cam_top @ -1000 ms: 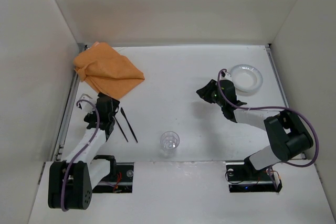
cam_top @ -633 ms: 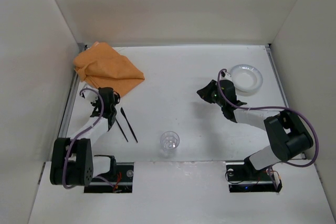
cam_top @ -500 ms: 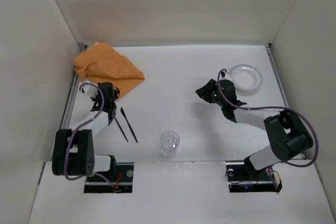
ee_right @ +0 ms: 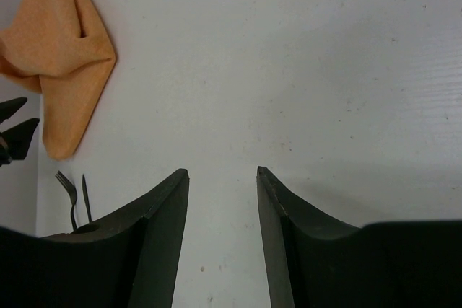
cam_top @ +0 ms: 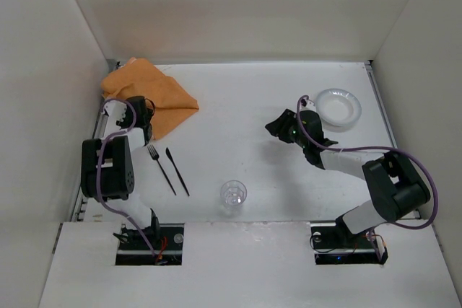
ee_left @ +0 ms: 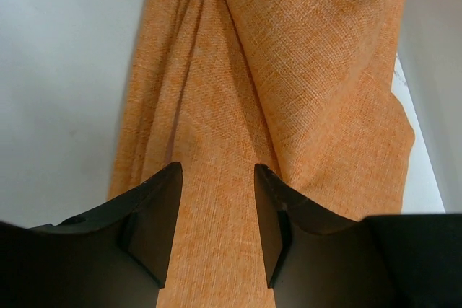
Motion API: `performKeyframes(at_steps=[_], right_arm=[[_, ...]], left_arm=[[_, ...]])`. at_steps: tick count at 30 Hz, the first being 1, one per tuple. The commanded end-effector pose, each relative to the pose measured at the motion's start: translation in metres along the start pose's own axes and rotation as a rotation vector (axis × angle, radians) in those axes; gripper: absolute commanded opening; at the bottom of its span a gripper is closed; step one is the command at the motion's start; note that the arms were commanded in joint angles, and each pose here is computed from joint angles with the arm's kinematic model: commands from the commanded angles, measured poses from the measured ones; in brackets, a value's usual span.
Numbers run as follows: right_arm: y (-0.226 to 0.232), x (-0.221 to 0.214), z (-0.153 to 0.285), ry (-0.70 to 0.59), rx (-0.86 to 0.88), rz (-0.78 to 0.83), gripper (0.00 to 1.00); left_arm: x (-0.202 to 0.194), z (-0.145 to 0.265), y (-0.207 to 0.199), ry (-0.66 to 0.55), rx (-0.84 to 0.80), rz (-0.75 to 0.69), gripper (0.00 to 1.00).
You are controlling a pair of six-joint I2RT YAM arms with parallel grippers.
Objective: Set the dinner table for one person
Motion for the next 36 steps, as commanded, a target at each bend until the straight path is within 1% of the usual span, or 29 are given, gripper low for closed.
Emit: performKeyframes(at_steps=[1,3,5,7,9,12,14,16,19,23,25,27,29,32,33,34,35,36], right_arm=[[0.012,0.016,0.000,-0.073,0.053,0.024,0.49],[0.012,0.015,0.000,-0.075,0.052,0.024,0.50],[0.010,0.015,0.000,-0.071,0.048,0.018,0.50],[0.011,0.015,0.000,-0.068,0.052,0.019,0.52],[0.012,0.017,0.001,-0.078,0.048,0.027,0.54],[0.011,0.016,0.000,-0.076,0.045,0.028,0.55],[0.010,0.016,0.001,-0.078,0.042,0.029,0.56],[0.007,0.017,0.001,-0.084,0.029,0.028,0.56],[0.005,0.016,-0.001,-0.077,0.020,0.026,0.56],[0.005,0.014,-0.003,-0.071,0.014,0.030,0.58],[0.006,0.014,-0.004,-0.063,0.025,0.024,0.58],[0.006,0.015,-0.005,-0.067,0.025,0.029,0.59],[0.006,0.014,-0.006,-0.067,0.018,0.033,0.59],[0.007,0.013,-0.009,-0.051,0.030,0.024,0.59],[0.007,0.013,-0.009,-0.051,0.031,0.024,0.59],[0.008,0.013,-0.008,-0.055,0.032,0.032,0.60],[0.008,0.014,-0.008,-0.060,0.027,0.034,0.60],[0.007,0.013,-0.007,-0.059,0.025,0.034,0.61]], left_arm=[[-0.001,-0.013,-0.006,0.017,0.021,0.026,0.41],[-0.004,-0.023,-0.002,0.015,0.052,0.026,0.40],[-0.010,-0.035,-0.001,0.046,0.079,0.006,0.37],[-0.018,-0.043,0.001,0.085,0.107,0.001,0.31],[-0.028,-0.052,-0.003,0.149,0.103,0.004,0.23],[-0.044,-0.058,-0.021,0.214,0.055,-0.015,0.15],[-0.064,-0.056,-0.038,0.267,0.016,-0.059,0.13],[-0.090,-0.050,-0.053,0.333,-0.010,-0.136,0.12],[-0.124,-0.037,-0.062,0.399,-0.051,-0.232,0.11],[-0.145,-0.016,-0.063,0.434,-0.081,-0.286,0.11],[-0.146,0.001,-0.065,0.414,-0.119,-0.300,0.12],[-0.144,0.024,-0.071,0.363,-0.187,-0.299,0.14],[-0.141,0.041,-0.080,0.319,-0.245,-0.285,0.21],[-0.139,0.053,-0.101,0.257,-0.311,-0.287,0.47],[-0.140,0.052,-0.107,0.246,-0.315,-0.298,0.53],[-0.142,0.048,-0.112,0.241,-0.317,-0.316,0.59],[-0.145,0.043,-0.117,0.242,-0.310,-0.337,0.62],[-0.148,0.039,-0.120,0.245,-0.295,-0.365,0.63]])
Point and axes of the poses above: each gripper's point midway between its finger pads, its own z axis back along the fingers, its own y axis along the line the jaws close on, x = y × z, the point moved 10 cm from there along z, back along the fingers, and after that the axes turned 15 degrees about z, right-handed, at the moved point
